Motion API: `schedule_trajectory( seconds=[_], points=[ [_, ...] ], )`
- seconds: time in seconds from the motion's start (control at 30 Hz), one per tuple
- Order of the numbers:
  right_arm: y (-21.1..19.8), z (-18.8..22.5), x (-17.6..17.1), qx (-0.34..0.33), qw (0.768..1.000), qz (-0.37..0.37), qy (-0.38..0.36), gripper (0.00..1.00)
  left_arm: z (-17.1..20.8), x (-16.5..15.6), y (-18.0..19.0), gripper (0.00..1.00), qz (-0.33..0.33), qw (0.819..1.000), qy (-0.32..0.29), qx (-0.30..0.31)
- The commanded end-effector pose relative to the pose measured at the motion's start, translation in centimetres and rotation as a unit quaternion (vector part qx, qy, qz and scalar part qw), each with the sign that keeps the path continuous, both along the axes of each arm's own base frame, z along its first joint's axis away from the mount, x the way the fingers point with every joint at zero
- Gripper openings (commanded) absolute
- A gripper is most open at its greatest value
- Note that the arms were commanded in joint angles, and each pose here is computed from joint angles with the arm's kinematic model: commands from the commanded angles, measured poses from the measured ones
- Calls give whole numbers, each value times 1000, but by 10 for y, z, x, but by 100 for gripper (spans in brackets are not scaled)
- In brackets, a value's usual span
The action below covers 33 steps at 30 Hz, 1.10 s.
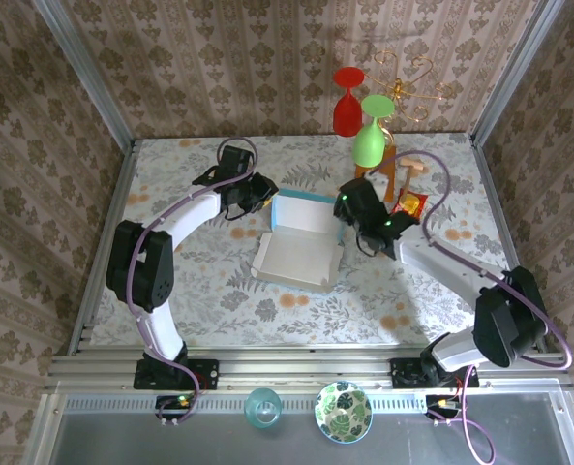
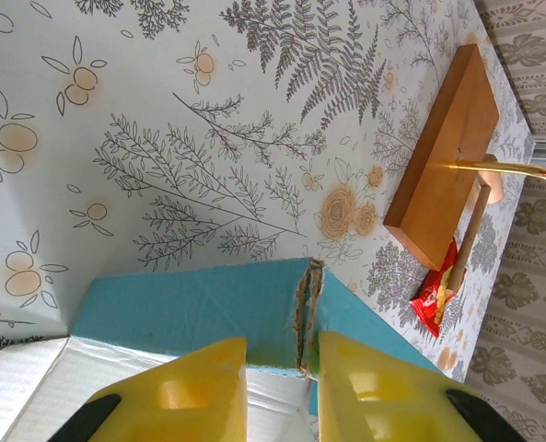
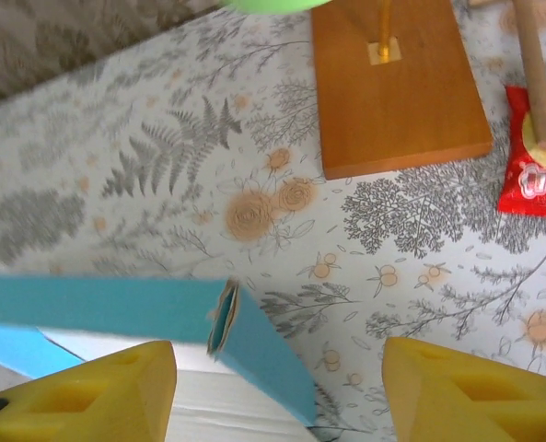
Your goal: Fold the paper box
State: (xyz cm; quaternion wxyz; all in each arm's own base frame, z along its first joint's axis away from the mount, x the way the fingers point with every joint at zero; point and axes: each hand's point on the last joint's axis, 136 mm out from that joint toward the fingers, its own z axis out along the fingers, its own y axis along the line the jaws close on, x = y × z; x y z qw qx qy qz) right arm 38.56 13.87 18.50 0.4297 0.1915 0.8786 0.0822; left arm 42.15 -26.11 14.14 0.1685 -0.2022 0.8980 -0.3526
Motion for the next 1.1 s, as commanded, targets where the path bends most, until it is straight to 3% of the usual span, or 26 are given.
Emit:
schedule_trajectory(
  seconds=[0.0,0.37,0.6,0.8,1.07],
  points=[
    [-11,-14,-8,108,991,-51,66,61,-15,-4,7,23,-1,999,19,30],
    [24,-30,22,208,971,-56,103,57,-13,-2,3,23,-8,999,14,34],
    [26,-56,21,225,963,-70,132,41,-10,0,2,24,-19,999,12,39],
    [15,-78,4,228,953,-106,169,29,-13,3,0,25,-39,998,22,55],
    [-12,-106,-37,219,931,-170,235,31,-10,32,-18,36,-110,989,5,95]
  ],
)
